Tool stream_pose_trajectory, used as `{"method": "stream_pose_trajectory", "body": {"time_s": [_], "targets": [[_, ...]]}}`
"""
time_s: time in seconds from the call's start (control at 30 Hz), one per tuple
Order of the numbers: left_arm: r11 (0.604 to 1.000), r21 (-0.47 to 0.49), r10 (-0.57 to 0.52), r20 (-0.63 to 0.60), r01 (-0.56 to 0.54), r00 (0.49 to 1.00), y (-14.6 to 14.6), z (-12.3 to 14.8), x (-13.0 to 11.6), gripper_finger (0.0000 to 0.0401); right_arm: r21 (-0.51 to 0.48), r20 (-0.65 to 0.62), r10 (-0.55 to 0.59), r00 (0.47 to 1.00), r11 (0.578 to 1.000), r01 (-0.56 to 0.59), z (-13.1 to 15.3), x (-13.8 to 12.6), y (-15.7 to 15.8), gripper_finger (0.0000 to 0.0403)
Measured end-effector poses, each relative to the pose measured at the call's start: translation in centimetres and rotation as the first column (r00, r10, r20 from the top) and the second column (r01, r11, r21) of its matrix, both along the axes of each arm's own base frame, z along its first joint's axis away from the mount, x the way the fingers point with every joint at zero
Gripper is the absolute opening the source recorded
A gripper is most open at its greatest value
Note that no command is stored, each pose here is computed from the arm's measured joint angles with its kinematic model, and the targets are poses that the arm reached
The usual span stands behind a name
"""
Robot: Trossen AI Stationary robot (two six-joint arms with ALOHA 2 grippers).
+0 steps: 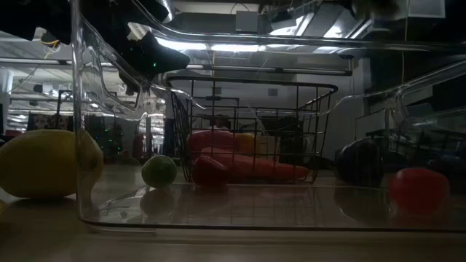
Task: Sort produce into baskets
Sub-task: Put the green mushroom into the transparent bin
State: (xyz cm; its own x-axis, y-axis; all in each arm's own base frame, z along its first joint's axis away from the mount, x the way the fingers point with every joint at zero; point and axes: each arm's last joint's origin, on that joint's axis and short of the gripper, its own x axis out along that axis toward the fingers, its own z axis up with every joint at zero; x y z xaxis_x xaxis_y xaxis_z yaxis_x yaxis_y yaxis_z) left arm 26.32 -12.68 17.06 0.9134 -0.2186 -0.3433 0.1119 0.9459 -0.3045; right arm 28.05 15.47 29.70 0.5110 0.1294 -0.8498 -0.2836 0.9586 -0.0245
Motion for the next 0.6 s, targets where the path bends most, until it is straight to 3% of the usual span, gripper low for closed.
{"method": "stream_pose_trajectory", "body": {"time_s": [0.17, 0.4, 0.6], "targets": [[1.000, 0.000, 0.000, 0.000, 0.000, 1.000, 0.00, -0.01, -0.01, 0.0251, -0.008, 0.064, 0.077, 0.995, 0.997, -0.077, 0.02, 0.74, 0.46, 0.0089], [1.000, 0.001, 0.000, 0.000, 0.000, 1.000, 0.01, -0.01, 0.00, 0.0251, -0.022, 0.075, 0.067, 0.995, 0.998, -0.065, -0.03, 0.90, 0.40, 0.0100], [0.998, 0.058, -0.022, 0.013, 0.021, 1.000, 0.01, -0.01, 0.00, 0.0251, -0.021, 0.075, 0.066, 0.995, 0.998, -0.065, -0.03, 0.90, 0.41, 0.0125]]}}
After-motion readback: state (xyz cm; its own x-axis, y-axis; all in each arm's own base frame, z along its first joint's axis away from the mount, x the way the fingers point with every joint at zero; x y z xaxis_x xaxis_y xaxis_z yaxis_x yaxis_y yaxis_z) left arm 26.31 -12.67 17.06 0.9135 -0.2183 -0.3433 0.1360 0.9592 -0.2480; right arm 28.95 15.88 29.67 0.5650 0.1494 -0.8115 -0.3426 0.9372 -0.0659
